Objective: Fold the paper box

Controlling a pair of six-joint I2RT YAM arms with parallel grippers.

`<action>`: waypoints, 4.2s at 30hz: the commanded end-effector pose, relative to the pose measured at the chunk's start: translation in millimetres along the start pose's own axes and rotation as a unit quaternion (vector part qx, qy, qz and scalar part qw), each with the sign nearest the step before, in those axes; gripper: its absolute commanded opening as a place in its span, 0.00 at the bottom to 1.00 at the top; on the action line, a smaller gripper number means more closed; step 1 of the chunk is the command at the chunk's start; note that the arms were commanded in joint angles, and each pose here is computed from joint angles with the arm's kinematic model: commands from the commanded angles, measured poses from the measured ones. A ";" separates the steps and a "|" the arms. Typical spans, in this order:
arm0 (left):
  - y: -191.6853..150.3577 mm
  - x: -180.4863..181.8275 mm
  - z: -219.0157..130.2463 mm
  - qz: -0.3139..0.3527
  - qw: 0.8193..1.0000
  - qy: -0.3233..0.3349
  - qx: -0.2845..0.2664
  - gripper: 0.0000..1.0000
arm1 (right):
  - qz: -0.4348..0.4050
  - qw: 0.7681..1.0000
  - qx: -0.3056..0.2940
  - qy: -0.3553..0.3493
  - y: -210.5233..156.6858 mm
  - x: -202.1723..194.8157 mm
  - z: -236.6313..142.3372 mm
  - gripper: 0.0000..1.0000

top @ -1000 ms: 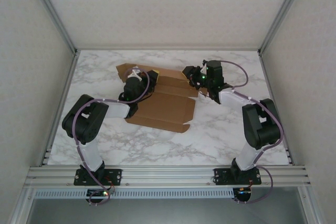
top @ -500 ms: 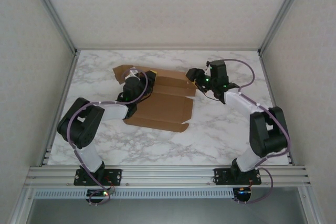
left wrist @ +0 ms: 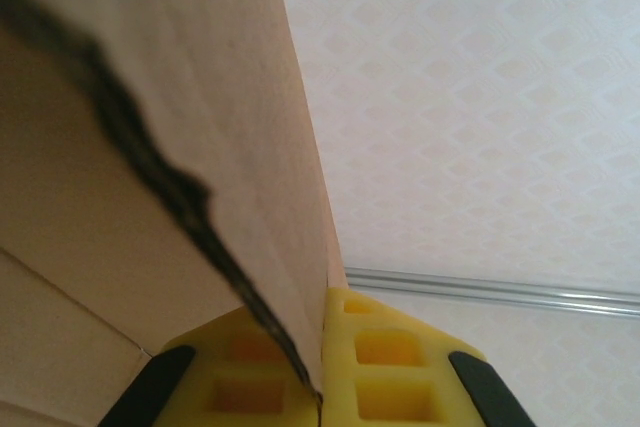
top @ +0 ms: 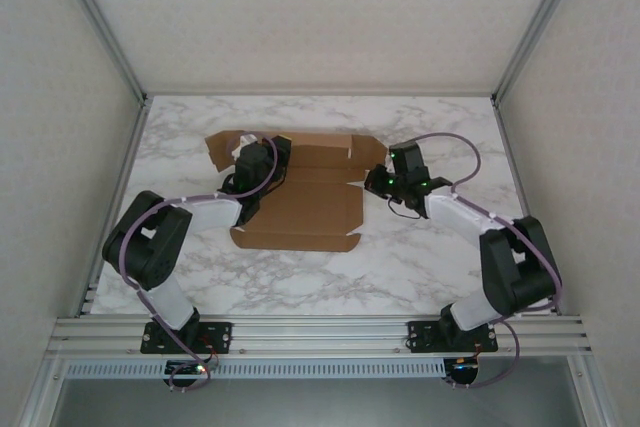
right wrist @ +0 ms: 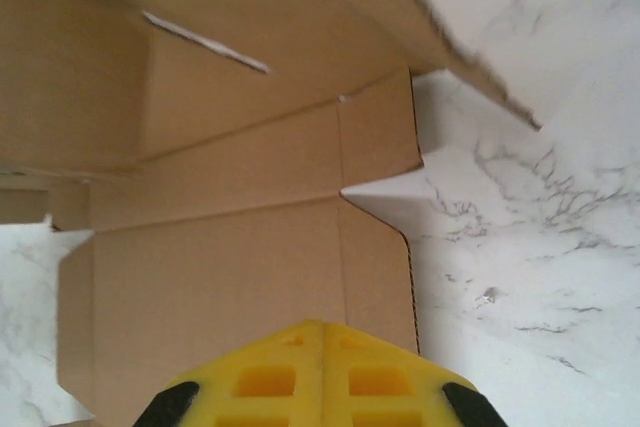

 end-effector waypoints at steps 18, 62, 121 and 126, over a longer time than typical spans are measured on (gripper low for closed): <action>-5.5 4.2 3.6 0.013 0.999 0.046 0.019 0.03 | -0.049 0.993 0.007 -0.105 58.1 -13.5 85.5 0.33; -13.3 11.0 9.6 -0.002 0.997 0.052 0.051 0.01 | -0.009 0.992 0.116 0.050 15.6 10.0 127.4 0.44; 4.6 16.4 7.1 0.044 0.993 0.101 0.046 0.00 | -0.299 0.953 -0.052 -0.014 147.9 13.5 22.2 0.18; 5.0 14.7 7.2 0.052 0.992 0.101 0.049 0.00 | -0.396 0.912 -0.066 0.080 121.2 23.0 12.4 0.20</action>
Point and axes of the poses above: each hand's point on the last joint's axis, 136 mm out from that joint toward the fingers, its own z axis out along the fingers, its own x axis along the line the jaws close on, y = z × x, the point moved 5 cm from there along -z, back along the fingers, and after that the axes turned 12 degrees about z, right-handed, at the moved point
